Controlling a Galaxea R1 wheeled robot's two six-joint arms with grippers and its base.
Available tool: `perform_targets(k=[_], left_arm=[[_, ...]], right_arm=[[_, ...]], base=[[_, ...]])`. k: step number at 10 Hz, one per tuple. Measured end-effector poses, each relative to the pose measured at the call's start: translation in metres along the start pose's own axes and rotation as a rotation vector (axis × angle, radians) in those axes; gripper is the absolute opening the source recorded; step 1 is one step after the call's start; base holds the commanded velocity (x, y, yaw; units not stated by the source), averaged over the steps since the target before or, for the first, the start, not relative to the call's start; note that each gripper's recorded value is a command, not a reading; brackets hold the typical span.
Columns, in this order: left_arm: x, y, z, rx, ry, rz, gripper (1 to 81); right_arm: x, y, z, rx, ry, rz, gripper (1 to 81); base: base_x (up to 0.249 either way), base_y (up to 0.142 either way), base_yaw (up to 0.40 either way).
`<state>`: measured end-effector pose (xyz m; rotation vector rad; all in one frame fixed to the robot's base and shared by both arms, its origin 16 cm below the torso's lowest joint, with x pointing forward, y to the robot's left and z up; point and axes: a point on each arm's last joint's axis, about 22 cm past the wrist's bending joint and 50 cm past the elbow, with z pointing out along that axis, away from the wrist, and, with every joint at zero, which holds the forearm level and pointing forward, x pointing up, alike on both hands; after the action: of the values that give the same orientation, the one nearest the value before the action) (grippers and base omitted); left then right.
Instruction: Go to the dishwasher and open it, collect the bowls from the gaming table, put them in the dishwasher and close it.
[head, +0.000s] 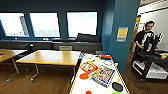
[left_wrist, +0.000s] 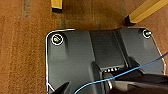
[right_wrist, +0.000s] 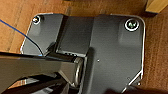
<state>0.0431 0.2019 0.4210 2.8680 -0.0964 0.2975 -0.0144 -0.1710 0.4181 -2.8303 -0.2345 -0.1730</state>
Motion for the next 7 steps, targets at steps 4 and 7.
perform_targets(k=[4, 7], left_arm=[[-0.012, -0.004, -0.002, 0.004, -0.016, -0.003, 81.1], [-0.008, -0.003, -0.002, 0.001, -0.009, -0.002, 81.1]], right_arm=[[-0.013, 0.005, -0.004, 0.008, -0.010, 0.005, 81.1], [0.002, 0.004, -0.014, 0.080, 0.024, 0.013, 81.1]], base=[[0.000, 0.000, 0.000], [0.000, 0.000, 0.000]])
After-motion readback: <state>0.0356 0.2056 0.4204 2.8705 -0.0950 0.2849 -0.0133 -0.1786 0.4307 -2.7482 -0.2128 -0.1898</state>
